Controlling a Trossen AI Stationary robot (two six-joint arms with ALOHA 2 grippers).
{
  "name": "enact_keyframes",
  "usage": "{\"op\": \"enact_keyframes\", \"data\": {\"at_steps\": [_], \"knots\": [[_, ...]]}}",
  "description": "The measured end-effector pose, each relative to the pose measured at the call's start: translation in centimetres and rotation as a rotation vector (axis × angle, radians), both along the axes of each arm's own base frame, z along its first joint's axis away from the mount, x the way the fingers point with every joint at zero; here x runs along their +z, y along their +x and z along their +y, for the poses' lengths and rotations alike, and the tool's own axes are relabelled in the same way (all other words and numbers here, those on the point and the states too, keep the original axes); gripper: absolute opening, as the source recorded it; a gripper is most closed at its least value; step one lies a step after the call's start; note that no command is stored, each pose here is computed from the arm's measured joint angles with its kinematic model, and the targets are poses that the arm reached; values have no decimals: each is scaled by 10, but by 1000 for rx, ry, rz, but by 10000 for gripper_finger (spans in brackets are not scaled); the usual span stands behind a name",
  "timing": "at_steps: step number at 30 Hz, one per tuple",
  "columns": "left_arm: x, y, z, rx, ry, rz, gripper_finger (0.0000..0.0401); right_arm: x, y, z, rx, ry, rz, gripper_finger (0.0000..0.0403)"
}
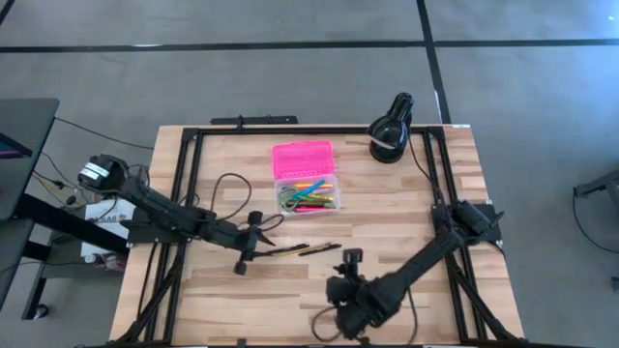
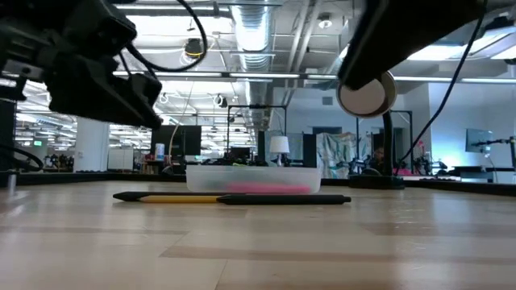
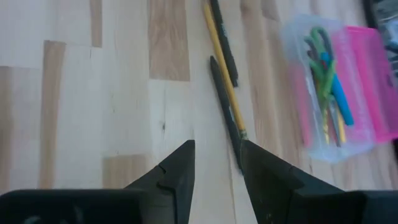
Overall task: Pick & place school supplies into a supply box
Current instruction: Put the left black pen into the supply box
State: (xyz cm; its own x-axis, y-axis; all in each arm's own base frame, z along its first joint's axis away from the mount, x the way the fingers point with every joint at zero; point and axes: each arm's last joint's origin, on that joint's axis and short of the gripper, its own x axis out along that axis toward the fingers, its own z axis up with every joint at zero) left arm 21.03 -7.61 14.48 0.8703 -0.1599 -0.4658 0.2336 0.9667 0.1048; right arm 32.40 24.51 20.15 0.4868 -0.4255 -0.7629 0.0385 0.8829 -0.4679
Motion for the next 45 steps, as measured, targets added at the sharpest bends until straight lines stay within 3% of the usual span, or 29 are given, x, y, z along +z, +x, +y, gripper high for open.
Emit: {"op": "enact_keyframes", "data": {"at_steps": [9,18,26,45], "knots": [[-12,24,-8,67,35,107,128,3,-40,29,-67,-78,-151,122],[-29,48,-14,139,56,152,128,6,-62,48,-50,-111,-281,122],[-31,62,-13,198,76,144,128,6,-66,51,-37,-116,-291,122],[-35,62,-3,223,64,206,128,6,-66,51,-38,-114,-289,122]]}}
